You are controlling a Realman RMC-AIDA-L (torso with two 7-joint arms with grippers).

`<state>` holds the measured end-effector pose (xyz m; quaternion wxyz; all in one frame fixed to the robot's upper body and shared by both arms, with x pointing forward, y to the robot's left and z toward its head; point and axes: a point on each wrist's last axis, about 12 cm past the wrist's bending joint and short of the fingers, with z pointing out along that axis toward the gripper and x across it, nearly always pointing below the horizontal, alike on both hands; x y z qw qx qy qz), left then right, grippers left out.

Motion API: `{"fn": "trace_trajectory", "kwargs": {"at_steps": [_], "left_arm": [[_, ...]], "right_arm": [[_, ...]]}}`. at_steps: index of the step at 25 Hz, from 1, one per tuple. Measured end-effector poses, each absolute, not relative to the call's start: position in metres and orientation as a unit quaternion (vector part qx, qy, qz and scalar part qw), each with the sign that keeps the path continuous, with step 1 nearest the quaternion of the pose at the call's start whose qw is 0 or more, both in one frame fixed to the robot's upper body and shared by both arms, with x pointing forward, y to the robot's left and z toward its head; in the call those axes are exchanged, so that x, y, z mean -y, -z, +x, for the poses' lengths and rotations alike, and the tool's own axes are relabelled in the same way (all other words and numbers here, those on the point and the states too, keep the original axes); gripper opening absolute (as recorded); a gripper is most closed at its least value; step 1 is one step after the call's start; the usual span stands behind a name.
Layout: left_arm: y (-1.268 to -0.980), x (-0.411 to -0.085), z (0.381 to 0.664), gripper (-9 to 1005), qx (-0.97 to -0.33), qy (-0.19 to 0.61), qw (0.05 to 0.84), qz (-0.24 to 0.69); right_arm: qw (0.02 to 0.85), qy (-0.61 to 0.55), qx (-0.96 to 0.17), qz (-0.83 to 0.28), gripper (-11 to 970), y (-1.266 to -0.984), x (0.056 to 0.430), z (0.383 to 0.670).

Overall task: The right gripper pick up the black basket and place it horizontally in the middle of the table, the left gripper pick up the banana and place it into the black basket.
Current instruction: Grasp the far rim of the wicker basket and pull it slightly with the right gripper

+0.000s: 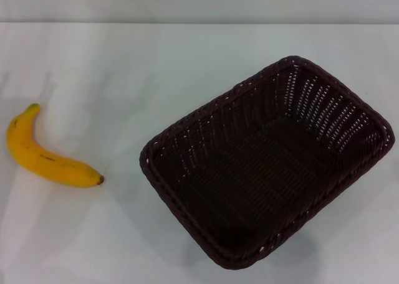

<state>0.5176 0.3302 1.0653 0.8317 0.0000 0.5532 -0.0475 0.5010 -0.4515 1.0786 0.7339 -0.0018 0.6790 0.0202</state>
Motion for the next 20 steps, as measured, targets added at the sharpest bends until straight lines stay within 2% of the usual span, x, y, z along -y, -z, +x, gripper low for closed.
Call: {"fn": "trace_trajectory", "kwargs": {"at_steps": [10, 15, 20], "left_arm": [[-1.065, -0.332, 0.518, 894, -0.556, 0.044, 0.830, -0.003], [-1.062, -0.335, 0.514, 894, -0.560, 0.040, 0.828, -0.007], [-1.061, -0.344, 0.513, 894, -0.560, 0.021, 0.827, -0.039]], "right_arm": [[0.779, -0.056, -0.625, -0.015, 661, -1.084, 0.432, 0.495], [0.805, -0.058, -0.586, 0.068, 658, -1.081, 0.432, 0.488], [0.794, -0.155, -0.584, 0.067, 657, -1.086, 0.421, 0.494]]}}
